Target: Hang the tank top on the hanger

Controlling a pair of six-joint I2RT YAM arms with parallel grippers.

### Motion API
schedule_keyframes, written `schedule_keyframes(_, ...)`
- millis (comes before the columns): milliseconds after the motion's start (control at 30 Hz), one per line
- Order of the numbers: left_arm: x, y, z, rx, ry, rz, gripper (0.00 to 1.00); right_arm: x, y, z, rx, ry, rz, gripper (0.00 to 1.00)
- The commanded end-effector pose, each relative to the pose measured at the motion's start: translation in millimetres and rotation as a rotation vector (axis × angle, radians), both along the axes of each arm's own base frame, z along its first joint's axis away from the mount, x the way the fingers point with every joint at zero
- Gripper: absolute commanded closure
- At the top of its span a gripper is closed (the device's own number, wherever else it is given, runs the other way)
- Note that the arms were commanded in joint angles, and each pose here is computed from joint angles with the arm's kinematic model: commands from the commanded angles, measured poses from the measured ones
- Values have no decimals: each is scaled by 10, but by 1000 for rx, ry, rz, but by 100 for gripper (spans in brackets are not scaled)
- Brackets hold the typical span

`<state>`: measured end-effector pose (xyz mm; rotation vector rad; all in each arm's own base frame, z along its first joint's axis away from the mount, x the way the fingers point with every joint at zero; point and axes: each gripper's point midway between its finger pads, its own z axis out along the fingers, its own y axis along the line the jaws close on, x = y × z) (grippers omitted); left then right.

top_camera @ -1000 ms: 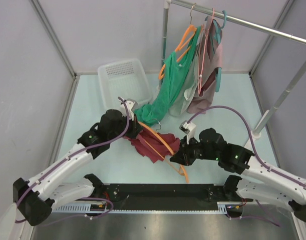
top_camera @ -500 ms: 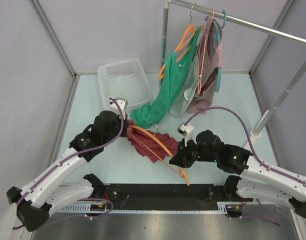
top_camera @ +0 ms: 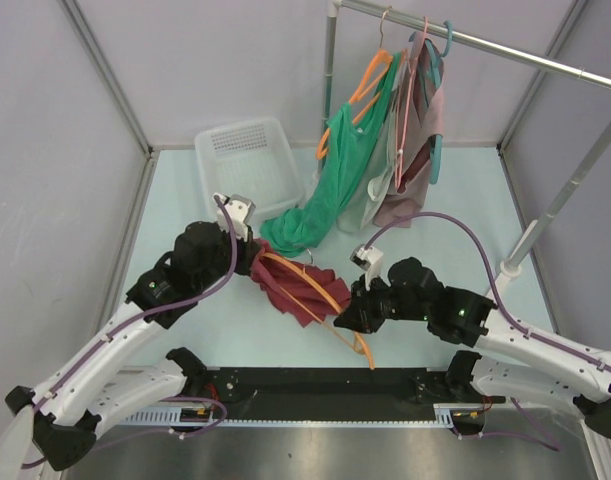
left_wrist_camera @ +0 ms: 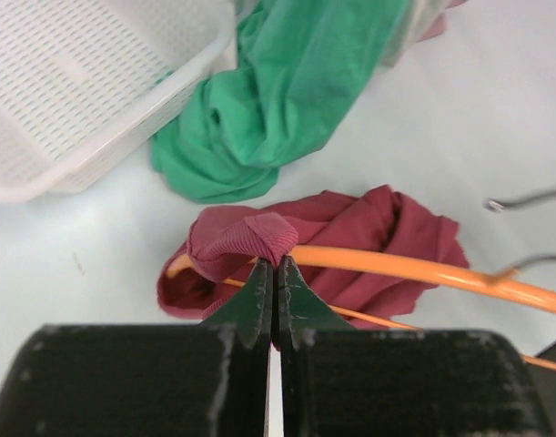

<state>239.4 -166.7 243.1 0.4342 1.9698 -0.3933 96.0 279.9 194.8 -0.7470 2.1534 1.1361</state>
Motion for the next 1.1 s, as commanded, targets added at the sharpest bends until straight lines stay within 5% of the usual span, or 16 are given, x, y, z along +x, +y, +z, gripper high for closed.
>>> schedule_keyframes(0,-112,-233,399,-84,-91,-169,100,153,144,452,163,-98,13,100)
schedule_keyframes(433,-28,147,-49,109,-23,-17,91,-54,-38,977,319,-119,64,100)
schedule_keyframes(600,-87,14,-5,61,-29,-89,85,-110,-56,966,339,-114,82,100)
schedule_keyframes(700,-145,-77,135,8,-65,-142,72,-87,-6,885,337,-103,89,100)
schedule_keyframes(833,-293,-123,391,-43,-141,-225,13,-22,21,846,331,-110,87,100)
schedule_keyframes(933,-427,-44,563,-47,-218,-258,1,48,-37,897,332,-128,85,100)
schedule_keyframes(1067,-636,0,639,-35,-291,-344,1,96,-156,940,345,-113,122,100)
